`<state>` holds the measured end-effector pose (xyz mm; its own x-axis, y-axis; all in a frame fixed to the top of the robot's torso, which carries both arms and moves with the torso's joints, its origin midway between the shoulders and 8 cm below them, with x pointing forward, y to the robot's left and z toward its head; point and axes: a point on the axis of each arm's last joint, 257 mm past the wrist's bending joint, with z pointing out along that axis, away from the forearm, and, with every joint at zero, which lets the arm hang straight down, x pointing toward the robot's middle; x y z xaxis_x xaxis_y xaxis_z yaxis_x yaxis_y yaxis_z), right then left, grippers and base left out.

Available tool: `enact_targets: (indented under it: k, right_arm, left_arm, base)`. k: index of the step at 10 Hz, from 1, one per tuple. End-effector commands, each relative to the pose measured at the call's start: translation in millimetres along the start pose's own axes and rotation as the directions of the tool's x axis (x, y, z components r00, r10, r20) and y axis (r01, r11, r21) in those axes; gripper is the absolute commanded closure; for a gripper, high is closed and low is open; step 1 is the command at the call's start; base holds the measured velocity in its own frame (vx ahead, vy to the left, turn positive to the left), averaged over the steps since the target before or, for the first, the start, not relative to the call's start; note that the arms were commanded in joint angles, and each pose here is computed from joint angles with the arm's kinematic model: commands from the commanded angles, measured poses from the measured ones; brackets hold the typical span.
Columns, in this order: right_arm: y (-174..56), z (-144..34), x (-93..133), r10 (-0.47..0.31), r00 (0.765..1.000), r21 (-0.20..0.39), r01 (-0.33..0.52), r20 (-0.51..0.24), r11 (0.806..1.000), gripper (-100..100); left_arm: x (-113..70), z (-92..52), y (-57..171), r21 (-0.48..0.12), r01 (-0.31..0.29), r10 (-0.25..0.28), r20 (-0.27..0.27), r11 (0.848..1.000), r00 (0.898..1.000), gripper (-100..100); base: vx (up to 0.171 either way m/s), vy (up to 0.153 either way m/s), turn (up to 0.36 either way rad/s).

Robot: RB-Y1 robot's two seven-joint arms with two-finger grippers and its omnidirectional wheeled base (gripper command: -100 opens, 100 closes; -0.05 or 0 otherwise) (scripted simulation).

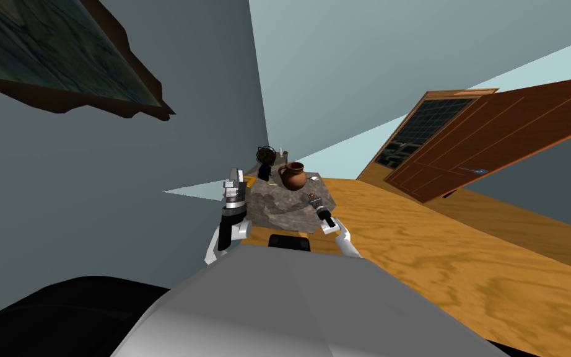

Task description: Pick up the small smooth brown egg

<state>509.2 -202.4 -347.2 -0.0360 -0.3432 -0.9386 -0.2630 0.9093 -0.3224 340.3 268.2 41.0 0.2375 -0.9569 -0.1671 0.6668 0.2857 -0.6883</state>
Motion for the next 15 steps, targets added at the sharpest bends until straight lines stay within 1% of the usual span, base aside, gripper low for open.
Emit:
enact_targets:
  k: [1,2,3,4,6,7,8,9,10,11,12,13,14,15]
  right_arm:
    - [1.5,-10.2,2.0,0.005,1.0,0.002,-0.005,-0.009,1.0,100]
    - [0.3,-8.0,-8.9,0.004,1.0,0.004,-0.004,0.013,1.0,100]
    - [4.5,-21.0,4.6,0.002,1.0,0.01,-0.002,-0.024,1.0,100]
    - [5.5,-26.5,6.3,0.007,1.0,0.012,-0.006,-0.026,1.0,100]
    - [4.0,-27.0,-9.5,0.008,1.0,0.017,-0.008,0.006,1.0,100]
    - [8.3,-40.8,-0.3,0.009,1.0,0.023,-0.008,-0.024,1.0,100]
    - [8.3,-47.2,-6.1,0.014,1.0,0.028,-0.014,-0.012,1.0,100]
    - [7.5,-46.2,-11.6,0.014,1.0,0.029,-0.013,-0.001,0.999,100]
    - [11.8,-58.7,-4.5,0.014,0.999,0.033,-0.014,-0.03,0.999,100]
    - [12.0,-65.5,-7.5,0.02,0.999,0.038,-0.019,-0.025,0.999,100]
    - [10.9,-65.5,-15.3,0.02,1.0,0.041,-0.02,-0.009,0.999,100]
    - [15.7,-76.8,-6.5,0.022,0.999,0.042,-0.02,-0.043,0.999,100]
    - [15.7,-85.6,-10.4,0.029,0.999,0.048,-0.027,-0.038,0.998,100]
    - [14.0,-84.8,-20.5,0.028,0.999,0.051,-0.027,-0.018,0.998,100]
  left_arm:
    - [0.0,0.0,0.0,0.0,0.0,0.0,0.0,1.0,1.0,0]
    - [0.0,0.0,0.0,0.0,0.0,0.0,0.0,1.0,1.0,0]
    - [0.0,0.0,0.0,0.0,0.0,0.0,0.0,1.0,1.0,0]
    - [0.0,0.0,0.0,0.0,0.0,0.0,0.0,1.0,1.0,0]
    - [0.0,0.0,0.0,0.0,0.0,0.0,0.0,1.0,1.0,0]
    - [0.0,0.0,0.0,0.0,0.0,0.0,0.0,1.0,1.0,0]
    - [0.0,0.0,0.0,0.0,0.0,0.0,0.0,1.0,1.0,0]
    - [0.0,0.0,0.0,0.0,0.0,0.0,0.0,1.0,1.0,0]
    - [0.0,0.0,0.0,0.0,0.0,0.0,0.0,1.0,1.0,0]
    - [0.0,0.0,0.0,0.0,0.0,0.0,0.0,1.0,1.0,0]
    - [0.0,0.0,0.0,0.0,0.0,0.0,0.0,1.0,1.0,0]
    - [0.0,0.0,0.0,0.0,0.0,0.0,0.0,1.0,1.0,0]
    - [0.0,0.0,0.0,0.0,0.0,0.0,0.0,1.0,1.0,0]
    - [0.0,0.0,0.0,0.0,0.0,0.0,0.0,1.0,1.0,0]
  base:
    - [0.029,-0.014,0.007]
    - [0.0,0.002,-0.019]
    - [0.034,-0.015,0.102]
    - [0.054,-0.035,0.069]
    - [0.015,-0.011,-0.01]
    - [0.035,-0.019,0.104]
    - [0.045,-0.031,0.064]
    - [0.026,-0.021,0.002]
    - [0.054,-0.037,0.099]
    - [0.057,-0.03,0.061]
    - [0.024,-0.01,-0.006]
    - [0.044,-0.025,0.106]
    - [0.051,-0.031,0.061]
    - [0.023,-0.018,-0.014]
